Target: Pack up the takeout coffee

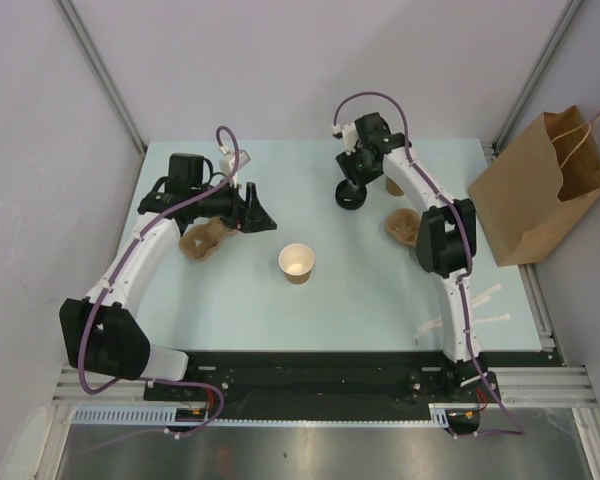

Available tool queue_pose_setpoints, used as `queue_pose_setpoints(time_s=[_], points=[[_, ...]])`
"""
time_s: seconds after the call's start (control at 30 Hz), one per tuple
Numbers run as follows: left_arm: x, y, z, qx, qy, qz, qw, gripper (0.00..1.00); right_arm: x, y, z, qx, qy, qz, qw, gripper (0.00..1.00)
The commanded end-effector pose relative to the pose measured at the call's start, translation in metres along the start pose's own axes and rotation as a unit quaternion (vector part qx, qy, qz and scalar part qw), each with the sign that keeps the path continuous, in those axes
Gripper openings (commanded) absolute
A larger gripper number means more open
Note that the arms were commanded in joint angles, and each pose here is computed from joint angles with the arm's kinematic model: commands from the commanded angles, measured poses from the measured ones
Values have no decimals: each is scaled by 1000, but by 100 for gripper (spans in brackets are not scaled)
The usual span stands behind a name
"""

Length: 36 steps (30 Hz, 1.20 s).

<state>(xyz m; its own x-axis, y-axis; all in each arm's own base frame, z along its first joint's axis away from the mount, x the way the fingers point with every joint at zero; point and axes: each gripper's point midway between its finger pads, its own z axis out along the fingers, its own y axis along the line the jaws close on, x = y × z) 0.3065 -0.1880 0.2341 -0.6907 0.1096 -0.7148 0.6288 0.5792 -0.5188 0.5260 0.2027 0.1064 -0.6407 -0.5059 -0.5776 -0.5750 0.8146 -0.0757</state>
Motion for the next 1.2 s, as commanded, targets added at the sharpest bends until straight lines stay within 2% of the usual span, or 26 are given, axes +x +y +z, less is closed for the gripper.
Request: queue_pose_setpoints(time_s=[0.0, 0.2, 0.53, 0.83, 1.0, 1.17], points=[[-9, -1, -4, -1, -19, 17, 1000, 81, -27, -31, -12, 15, -53, 40, 998, 51], [-9, 3, -2, -7, -17, 14, 1000, 82, -22, -40, 1, 2, -46, 61, 997, 50], [-9, 9, 2, -14, -14, 6, 1000, 82, -9, -43, 25, 6, -29, 53, 998, 46], [-10, 14, 5, -20, -11, 5, 1000, 81, -4, -41, 36, 11, -23, 48, 999, 36], [-13, 16, 6, -22, -13, 6, 1000, 81, -4, -43, 38, 18, -22, 44, 999, 34], [-11, 17, 6, -24, -12, 6, 1000, 81, -2, -45, 39, 22, -18, 45, 999, 27]])
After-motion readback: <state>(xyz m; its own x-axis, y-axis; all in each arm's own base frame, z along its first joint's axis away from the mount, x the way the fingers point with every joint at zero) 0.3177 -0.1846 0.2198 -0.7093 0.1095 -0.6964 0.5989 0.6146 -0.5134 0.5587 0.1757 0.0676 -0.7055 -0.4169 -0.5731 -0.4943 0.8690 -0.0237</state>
